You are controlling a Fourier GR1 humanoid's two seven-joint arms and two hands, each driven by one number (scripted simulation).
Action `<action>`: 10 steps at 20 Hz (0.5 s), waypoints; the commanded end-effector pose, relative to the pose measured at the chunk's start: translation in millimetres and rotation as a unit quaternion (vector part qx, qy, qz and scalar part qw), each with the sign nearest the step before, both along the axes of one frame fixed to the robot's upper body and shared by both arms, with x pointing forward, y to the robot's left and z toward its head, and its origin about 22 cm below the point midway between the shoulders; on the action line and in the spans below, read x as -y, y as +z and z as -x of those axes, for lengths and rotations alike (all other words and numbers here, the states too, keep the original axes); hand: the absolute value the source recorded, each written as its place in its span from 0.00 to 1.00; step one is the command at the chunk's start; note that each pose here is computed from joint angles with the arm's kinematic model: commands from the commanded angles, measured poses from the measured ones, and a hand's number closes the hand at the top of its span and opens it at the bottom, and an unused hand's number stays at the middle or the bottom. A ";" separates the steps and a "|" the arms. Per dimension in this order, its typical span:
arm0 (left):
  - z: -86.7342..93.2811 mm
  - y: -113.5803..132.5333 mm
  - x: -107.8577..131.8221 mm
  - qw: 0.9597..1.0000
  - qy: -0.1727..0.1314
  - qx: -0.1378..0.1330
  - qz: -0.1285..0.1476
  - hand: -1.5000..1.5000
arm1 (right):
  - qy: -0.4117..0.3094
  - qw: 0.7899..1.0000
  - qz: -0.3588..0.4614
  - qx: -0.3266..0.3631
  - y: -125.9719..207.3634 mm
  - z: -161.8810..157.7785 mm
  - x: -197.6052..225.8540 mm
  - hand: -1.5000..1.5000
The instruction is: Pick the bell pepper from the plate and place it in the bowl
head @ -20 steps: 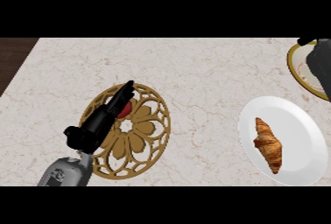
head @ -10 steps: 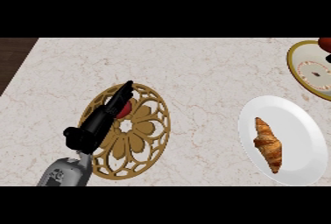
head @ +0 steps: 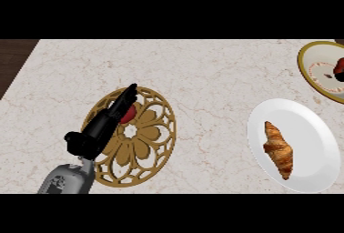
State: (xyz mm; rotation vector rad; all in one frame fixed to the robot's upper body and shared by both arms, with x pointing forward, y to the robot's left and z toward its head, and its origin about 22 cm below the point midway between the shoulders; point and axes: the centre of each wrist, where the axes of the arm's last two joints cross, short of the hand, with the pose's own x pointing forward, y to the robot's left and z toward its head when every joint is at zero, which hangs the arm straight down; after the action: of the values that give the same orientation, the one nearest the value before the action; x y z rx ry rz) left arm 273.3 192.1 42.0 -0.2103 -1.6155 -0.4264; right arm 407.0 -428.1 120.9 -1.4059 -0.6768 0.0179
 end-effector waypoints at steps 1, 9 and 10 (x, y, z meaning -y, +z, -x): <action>-1.3 2.1 2.5 1.000 0.001 -0.001 0.003 0.50 | 0.035 0.998 -0.006 0.048 -0.5 10.1 15.5 0.00; 4.4 -1.5 -2.6 1.000 0.002 -0.002 -0.003 0.50 | -0.064 0.977 0.030 0.202 18.2 10.4 23.7 0.00; 7.2 -0.3 1.0 1.000 0.008 -0.001 0.003 0.50 | -0.078 0.969 0.028 0.231 17.1 14.0 27.9 0.00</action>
State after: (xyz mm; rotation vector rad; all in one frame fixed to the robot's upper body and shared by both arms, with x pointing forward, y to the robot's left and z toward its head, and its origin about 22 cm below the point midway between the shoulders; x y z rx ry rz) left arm 269.3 189.9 41.7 -0.2107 -1.6144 -0.4225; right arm 397.5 -449.2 135.8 -1.4838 -0.8897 -0.2558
